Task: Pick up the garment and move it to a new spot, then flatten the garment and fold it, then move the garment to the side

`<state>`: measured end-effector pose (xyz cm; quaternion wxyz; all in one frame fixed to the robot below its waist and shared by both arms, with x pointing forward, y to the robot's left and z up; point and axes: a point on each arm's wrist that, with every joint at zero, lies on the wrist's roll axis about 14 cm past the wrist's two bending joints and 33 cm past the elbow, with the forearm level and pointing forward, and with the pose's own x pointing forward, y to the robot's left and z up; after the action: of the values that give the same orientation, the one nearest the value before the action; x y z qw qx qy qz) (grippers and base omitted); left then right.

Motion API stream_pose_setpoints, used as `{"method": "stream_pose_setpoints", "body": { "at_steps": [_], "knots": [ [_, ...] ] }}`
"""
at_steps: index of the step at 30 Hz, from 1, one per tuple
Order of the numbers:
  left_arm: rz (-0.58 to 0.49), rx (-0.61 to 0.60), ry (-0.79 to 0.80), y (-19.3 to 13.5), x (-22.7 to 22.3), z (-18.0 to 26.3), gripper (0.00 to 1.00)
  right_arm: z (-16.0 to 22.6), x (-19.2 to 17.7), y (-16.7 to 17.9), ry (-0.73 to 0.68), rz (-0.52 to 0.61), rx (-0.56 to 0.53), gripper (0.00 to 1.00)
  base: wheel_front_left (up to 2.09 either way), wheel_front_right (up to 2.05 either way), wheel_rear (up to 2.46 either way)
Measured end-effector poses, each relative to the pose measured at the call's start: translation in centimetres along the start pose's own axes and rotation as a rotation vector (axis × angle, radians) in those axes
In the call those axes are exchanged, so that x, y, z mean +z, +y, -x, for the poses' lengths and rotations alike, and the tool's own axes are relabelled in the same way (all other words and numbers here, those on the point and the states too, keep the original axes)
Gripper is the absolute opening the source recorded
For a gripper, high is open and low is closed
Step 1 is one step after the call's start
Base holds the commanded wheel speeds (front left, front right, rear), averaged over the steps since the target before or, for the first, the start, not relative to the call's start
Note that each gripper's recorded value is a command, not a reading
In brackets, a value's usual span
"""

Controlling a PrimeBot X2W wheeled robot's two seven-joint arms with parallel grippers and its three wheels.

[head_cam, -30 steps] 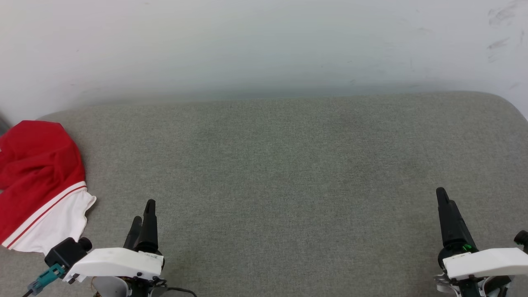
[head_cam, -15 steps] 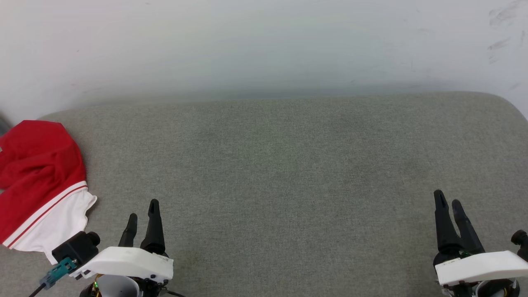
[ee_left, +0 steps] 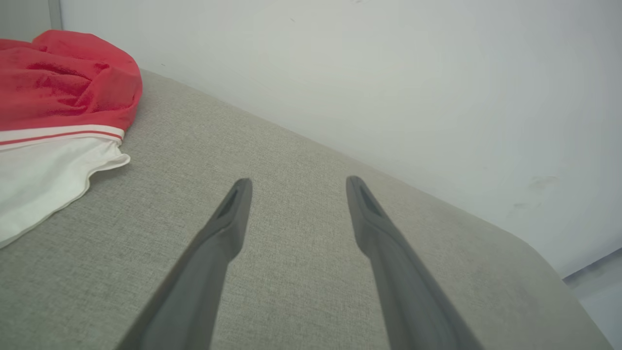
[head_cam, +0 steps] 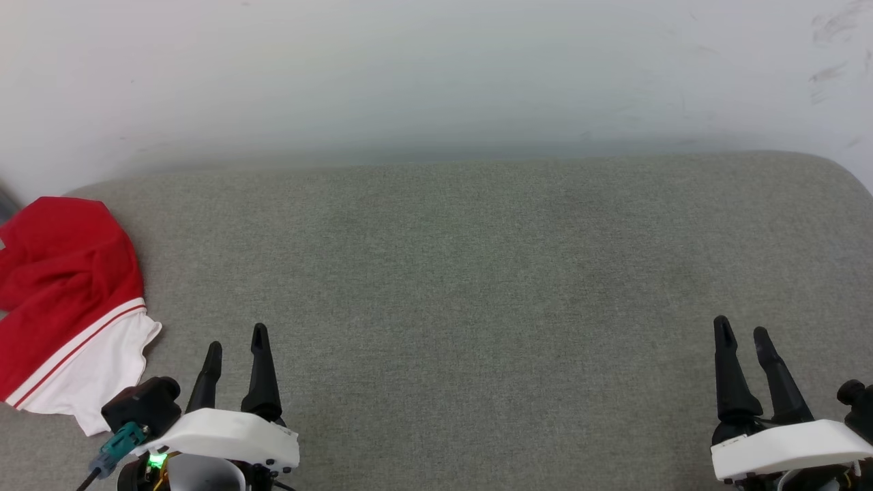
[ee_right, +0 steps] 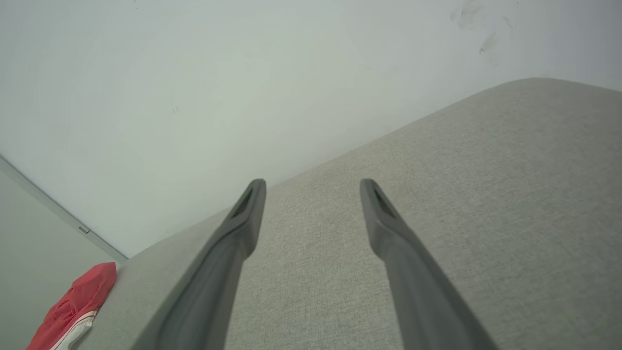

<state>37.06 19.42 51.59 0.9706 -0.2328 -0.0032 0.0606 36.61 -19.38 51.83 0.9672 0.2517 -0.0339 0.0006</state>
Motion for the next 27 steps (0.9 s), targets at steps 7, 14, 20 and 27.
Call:
{"method": "stream_pose_setpoints", "body": {
  "at_steps": [7,14,20,27],
  "knots": [
    [-0.08,-0.017,-0.032,-0.4,0.5,0.1,1.0,0.1,0.2,0.3,-0.011,0.08,0.016,1.0,0.0,0.0,0.0],
    [-0.152,-0.032,-0.061,-0.8,0.9,0.3,1.0,0.2,0.5,0.7,-0.026,0.157,0.032,1.0,0.0,0.0,0.0],
    [-0.206,-0.051,-0.087,-1.3,1.2,0.4,1.0,0.2,0.8,1.0,-0.04,0.212,0.045,1.0,0.0,0.0,0.0],
    [-0.261,-0.076,-0.107,-1.8,1.3,0.6,1.0,0.4,0.7,1.3,-0.045,0.264,0.06,1.0,0.0,0.0,0.0]
  ]
}}
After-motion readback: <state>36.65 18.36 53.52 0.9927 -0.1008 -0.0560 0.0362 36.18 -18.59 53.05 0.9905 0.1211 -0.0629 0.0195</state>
